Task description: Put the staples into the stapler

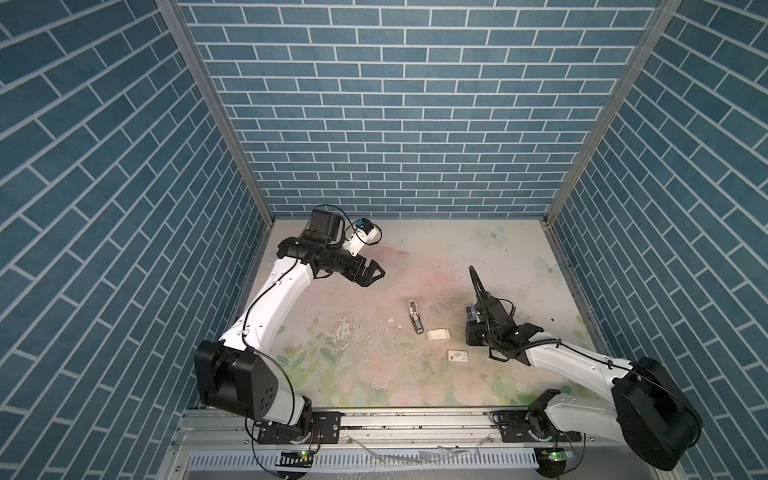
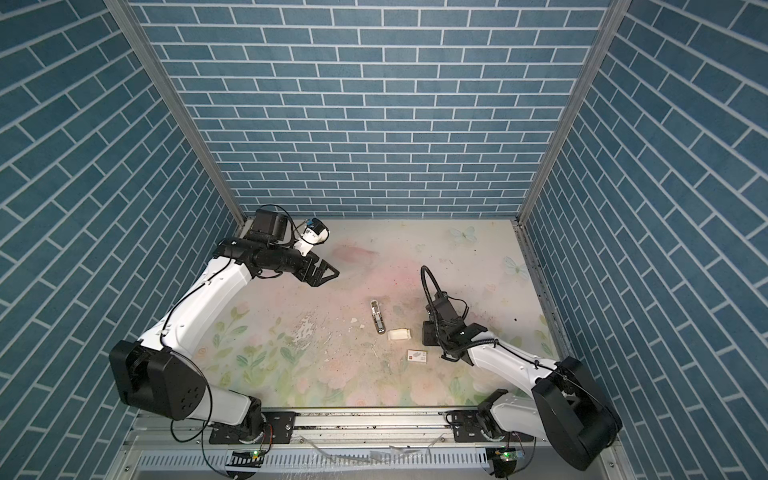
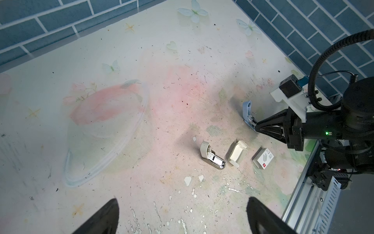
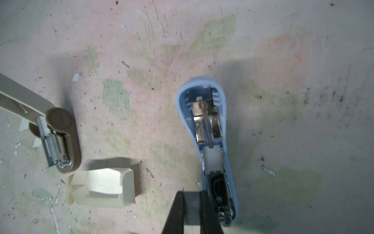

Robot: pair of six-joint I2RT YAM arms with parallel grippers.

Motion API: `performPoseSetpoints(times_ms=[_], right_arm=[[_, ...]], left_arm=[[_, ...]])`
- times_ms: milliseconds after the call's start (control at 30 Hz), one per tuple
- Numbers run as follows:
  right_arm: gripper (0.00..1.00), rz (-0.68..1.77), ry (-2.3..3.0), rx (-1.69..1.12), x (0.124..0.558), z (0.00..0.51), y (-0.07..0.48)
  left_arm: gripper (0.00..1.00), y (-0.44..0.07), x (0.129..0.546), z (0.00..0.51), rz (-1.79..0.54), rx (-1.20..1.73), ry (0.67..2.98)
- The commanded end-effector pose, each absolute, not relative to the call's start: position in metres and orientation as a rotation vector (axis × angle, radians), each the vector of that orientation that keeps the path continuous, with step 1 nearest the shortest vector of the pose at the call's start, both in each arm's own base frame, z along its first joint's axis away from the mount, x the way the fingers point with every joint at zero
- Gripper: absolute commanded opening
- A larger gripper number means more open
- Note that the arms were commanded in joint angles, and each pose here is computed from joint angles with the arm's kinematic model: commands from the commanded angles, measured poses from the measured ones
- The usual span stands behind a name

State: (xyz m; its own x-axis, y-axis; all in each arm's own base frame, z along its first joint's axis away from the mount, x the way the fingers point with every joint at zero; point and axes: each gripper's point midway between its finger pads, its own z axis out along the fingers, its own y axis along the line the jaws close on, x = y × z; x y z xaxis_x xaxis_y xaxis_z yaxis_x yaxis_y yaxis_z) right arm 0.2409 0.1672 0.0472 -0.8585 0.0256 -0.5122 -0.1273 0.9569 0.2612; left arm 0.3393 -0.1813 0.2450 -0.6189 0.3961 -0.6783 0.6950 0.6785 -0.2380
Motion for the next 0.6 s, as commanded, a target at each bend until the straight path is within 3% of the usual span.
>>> performPoseSetpoints(times_ms=[0,567], right_arm=[[0.11,0.352,2.505,-0.100,0.254,0.074,0.165],[0.11,0.253,2.516,-0.196,0.256,0.059,0.155]], left_arm=[[1.00,-0.181,0.337,0.249,-0.669,0.828,2.285],[0.99,-0.177,0.333,0.251,-0.650,0.882,2.332]])
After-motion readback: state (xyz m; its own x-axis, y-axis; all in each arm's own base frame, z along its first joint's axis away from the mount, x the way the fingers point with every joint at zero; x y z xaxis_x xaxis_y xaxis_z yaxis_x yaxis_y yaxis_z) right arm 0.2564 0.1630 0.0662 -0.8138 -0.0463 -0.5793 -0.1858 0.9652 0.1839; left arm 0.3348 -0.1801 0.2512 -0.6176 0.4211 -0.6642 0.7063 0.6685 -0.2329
